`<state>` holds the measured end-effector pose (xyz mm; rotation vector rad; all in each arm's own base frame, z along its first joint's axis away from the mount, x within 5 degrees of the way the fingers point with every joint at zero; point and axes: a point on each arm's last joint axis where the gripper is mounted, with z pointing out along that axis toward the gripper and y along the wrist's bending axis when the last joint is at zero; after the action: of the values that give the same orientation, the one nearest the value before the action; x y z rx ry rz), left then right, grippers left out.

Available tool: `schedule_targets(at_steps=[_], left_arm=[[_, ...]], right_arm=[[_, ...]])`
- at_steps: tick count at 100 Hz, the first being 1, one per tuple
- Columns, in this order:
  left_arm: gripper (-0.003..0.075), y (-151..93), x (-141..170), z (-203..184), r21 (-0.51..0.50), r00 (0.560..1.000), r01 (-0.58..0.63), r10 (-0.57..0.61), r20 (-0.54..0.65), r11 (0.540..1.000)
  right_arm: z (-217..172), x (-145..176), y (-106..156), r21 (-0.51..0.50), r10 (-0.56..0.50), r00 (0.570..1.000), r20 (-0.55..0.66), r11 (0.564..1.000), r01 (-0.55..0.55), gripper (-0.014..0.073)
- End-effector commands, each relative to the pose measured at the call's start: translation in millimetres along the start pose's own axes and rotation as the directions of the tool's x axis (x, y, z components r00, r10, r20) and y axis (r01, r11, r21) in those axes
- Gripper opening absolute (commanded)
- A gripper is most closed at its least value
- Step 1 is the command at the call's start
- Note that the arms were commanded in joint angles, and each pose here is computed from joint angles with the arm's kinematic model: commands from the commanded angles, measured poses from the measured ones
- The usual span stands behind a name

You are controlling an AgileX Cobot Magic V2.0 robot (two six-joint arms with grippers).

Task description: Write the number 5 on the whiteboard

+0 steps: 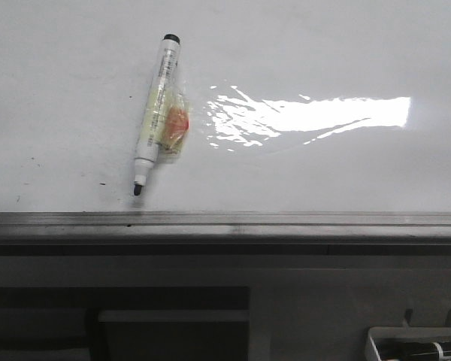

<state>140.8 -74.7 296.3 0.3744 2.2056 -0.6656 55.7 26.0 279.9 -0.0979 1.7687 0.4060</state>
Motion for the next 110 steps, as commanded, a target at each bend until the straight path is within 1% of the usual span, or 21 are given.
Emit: schedule_targets(at_steps=[1,14,31,47,66,73,80,87,92,94,95,97,104,110], left_arm=[[0.0432,-12.9,-11.8,13.9,0.083,1.000,0.012,-0.013,0.006,0.996],[0.0428,-31.8,-10.7,38.9,0.127,0.999,-0.040,0.039,0.009,0.991],[0.0427,-48.7,-12.3,66.2,0.110,0.996,-0.038,0.028,0.090,0.993],[0.0418,-50.2,-12.2,89.0,0.050,0.990,-0.040,0.033,0.140,0.998],[0.0386,-44.4,-6.8,108.8,0.001,0.993,-0.036,0.036,0.111,0.999],[0.0350,-43.2,-4.1,113.9,-0.007,0.995,-0.036,0.037,0.092,0.999],[0.0282,-42.7,-1.2,117.8,-0.008,0.997,-0.037,0.037,0.069,0.999],[0.0177,-42.5,0.3,119.5,-0.007,0.998,-0.037,0.037,0.056,0.999],[0.0072,-42.9,1.2,119.6,-0.003,0.998,-0.037,0.037,0.047,0.999],[0.0044,-43.0,1.6,119.6,-0.001,0.998,-0.037,0.037,0.043,0.999],[0.0003,-43.3,1.4,119.0,0.001,0.998,-0.037,0.037,0.043,0.999],[-0.0023,-43.5,1.8,119.0,0.003,0.999,-0.037,0.037,0.039,0.999],[-0.0020,-48.6,-1.3,114.7,0.036,0.997,-0.078,0.077,0.024,0.996],[-0.0020,-53.7,-5.0,110.8,0.066,0.990,-0.143,0.142,0.010,0.988]], right_arm=[[-1.1,-15.7,0.7,0.016,-0.013,0.998,0.068,1.000,0.012,0.0426],[-1.1,-15.7,0.7,0.016,-0.013,0.998,0.068,1.000,0.012,0.0419],[-1.1,-15.7,0.7,0.016,-0.015,0.998,0.068,1.000,0.014,0.0419],[-1.1,-15.7,0.7,0.016,-0.015,0.998,0.068,1.000,0.014,0.0419],[-1.1,-15.7,0.7,0.016,-0.015,0.998,0.068,1.000,0.014,0.0419],[-1.1,-15.7,0.7,0.016,-0.015,0.998,0.068,1.000,0.014,0.0419],[-1.1,-15.7,0.7,0.016,-0.016,0.998,0.068,1.000,0.015,0.0419],[-1.1,-15.7,0.7,0.016,-0.016,0.998,0.068,1.000,0.015,0.0419],[-1.1,-15.7,0.7,0.017,-0.018,0.998,0.068,1.000,0.017,0.0419],[-1.4,-16.0,1.1,0.015,-0.019,0.998,0.065,1.000,0.018,0.0419],[-1.7,-16.2,1.4,0.012,-0.019,0.998,0.061,1.000,0.019,0.0419],[-2.1,-16.8,1.8,0.011,-0.020,0.998,0.061,1.000,0.019,0.0419],[-3.8,-20.2,4.9,-0.006,-0.048,0.998,0.034,0.999,0.048,0.0419],[-5.5,-25.7,10.7,-0.051,-0.126,0.992,-0.007,0.991,0.125,0.0419]])
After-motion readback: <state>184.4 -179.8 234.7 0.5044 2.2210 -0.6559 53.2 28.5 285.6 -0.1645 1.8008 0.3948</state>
